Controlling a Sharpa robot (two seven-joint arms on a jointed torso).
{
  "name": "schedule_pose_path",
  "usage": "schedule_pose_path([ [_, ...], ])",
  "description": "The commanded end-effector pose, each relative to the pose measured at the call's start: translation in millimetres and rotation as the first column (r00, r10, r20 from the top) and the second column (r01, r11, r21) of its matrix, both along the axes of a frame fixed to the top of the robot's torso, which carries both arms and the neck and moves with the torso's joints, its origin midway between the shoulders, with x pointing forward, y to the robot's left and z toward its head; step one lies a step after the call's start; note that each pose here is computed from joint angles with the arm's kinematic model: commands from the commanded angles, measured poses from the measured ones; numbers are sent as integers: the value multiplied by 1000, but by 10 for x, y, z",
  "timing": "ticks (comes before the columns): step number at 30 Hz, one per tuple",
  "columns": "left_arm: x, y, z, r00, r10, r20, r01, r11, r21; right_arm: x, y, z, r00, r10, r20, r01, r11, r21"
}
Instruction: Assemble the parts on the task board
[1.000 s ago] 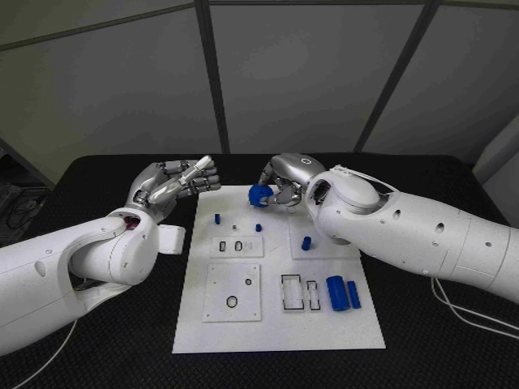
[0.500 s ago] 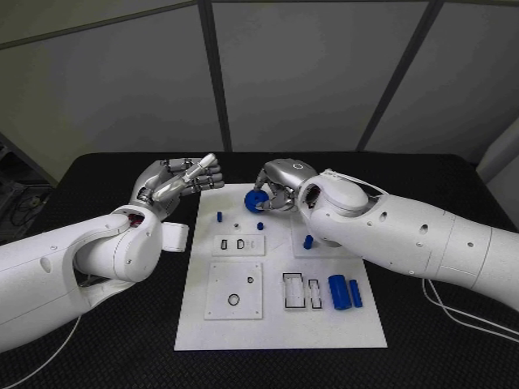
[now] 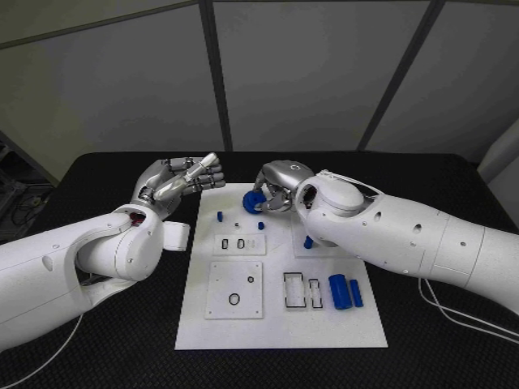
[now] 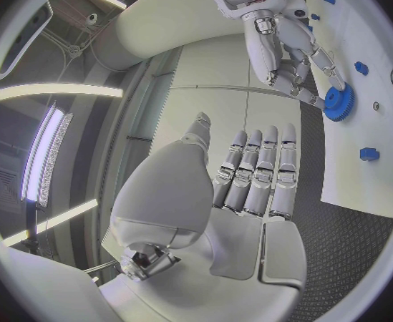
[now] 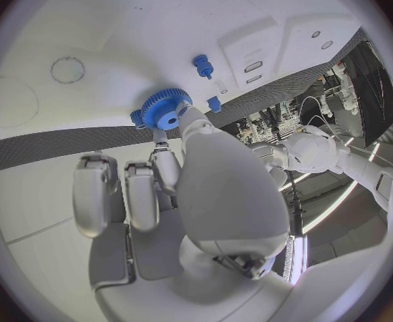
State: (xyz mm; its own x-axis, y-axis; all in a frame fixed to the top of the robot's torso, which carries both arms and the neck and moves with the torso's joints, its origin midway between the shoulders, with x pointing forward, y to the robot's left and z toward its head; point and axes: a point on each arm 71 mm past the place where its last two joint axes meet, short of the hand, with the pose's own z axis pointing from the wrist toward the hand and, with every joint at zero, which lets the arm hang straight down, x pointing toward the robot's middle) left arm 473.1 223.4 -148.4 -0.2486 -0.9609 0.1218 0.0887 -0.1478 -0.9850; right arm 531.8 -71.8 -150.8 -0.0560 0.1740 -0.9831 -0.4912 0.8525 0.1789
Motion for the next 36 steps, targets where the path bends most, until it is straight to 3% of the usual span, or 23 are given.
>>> schedule_pose_path([
  [1, 0, -15, 18, 1000, -14, 11, 14, 1000, -1, 3, 17, -8, 1000, 4, -8, -4, 1000, -16],
  [17, 4, -13, 17, 1000, -13, 11, 13, 1000, 0, 5, 28, -50, 998, 16, -53, -18, 999, -42],
  [27, 5, -10, 16, 1000, -11, 11, 11, 1000, 1, 26, -32, -89, 994, -13, -106, 9, 999, -44],
  [36, 6, -5, 16, 1000, -10, 10, 10, 1000, 1, 25, -131, -60, 995, -39, -87, 38, 999, -9],
])
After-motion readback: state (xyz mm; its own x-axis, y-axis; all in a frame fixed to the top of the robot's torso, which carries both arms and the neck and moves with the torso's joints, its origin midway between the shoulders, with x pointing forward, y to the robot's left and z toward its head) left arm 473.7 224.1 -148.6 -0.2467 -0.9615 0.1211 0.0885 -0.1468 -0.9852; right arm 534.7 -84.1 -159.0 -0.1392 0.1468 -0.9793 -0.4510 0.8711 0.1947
